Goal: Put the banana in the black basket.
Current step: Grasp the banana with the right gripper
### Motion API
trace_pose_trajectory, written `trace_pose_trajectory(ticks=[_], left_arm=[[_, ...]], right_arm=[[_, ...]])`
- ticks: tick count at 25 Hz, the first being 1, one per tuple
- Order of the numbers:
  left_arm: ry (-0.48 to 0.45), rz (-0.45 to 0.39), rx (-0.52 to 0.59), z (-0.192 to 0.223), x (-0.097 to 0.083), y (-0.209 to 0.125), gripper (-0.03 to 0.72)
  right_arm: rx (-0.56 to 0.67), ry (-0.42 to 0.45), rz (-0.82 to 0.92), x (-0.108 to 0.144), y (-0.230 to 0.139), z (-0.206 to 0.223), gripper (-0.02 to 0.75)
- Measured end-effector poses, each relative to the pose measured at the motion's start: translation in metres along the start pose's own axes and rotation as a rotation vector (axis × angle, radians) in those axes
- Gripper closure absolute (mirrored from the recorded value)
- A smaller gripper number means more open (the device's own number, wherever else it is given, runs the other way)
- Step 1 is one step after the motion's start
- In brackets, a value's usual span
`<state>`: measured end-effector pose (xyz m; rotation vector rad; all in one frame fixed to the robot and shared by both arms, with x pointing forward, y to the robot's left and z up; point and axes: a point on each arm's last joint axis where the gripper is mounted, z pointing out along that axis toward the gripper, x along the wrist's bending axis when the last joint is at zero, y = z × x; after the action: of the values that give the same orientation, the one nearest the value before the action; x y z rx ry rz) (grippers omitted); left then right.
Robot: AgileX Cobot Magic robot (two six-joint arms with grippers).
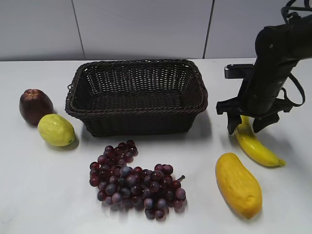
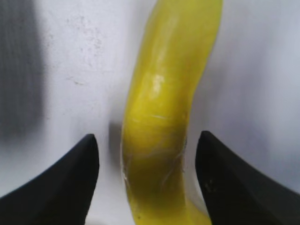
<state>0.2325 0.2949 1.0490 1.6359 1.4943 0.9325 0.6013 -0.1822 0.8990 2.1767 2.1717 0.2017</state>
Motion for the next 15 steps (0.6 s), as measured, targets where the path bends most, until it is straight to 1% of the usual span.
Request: trace_pose_trajectory(ticks=[4,6,8,10,15], left_arm=[[0.0,0.0,0.0,0.0,0.0,0.0,0.459],[0.0,0.0,0.0,0.0,0.0,0.0,0.459],[0.0,0.0,0.0,0.0,0.0,0.0,0.459],[0.0,0.0,0.0,0.0,0.0,0.0,0.459],[0.0,0.0,0.0,0.0,0.0,0.0,0.459]], right_arm=[[0.019,-0.006,0.002,-0.0004,-0.0011,0.0076,0.234],[0.019,-0.007,0.0,-0.0005,-0.001,0.0079,0.272],[0.019,-0.008,-0.001,-0.0006,-0.001,0.0079,0.342],[0.017,-0.008,-0.002,-0.0005,-0.0009,0.0079,0.388],[0.018,-0.008,-0.019,-0.0005,-0.001,0.0079,0.39]])
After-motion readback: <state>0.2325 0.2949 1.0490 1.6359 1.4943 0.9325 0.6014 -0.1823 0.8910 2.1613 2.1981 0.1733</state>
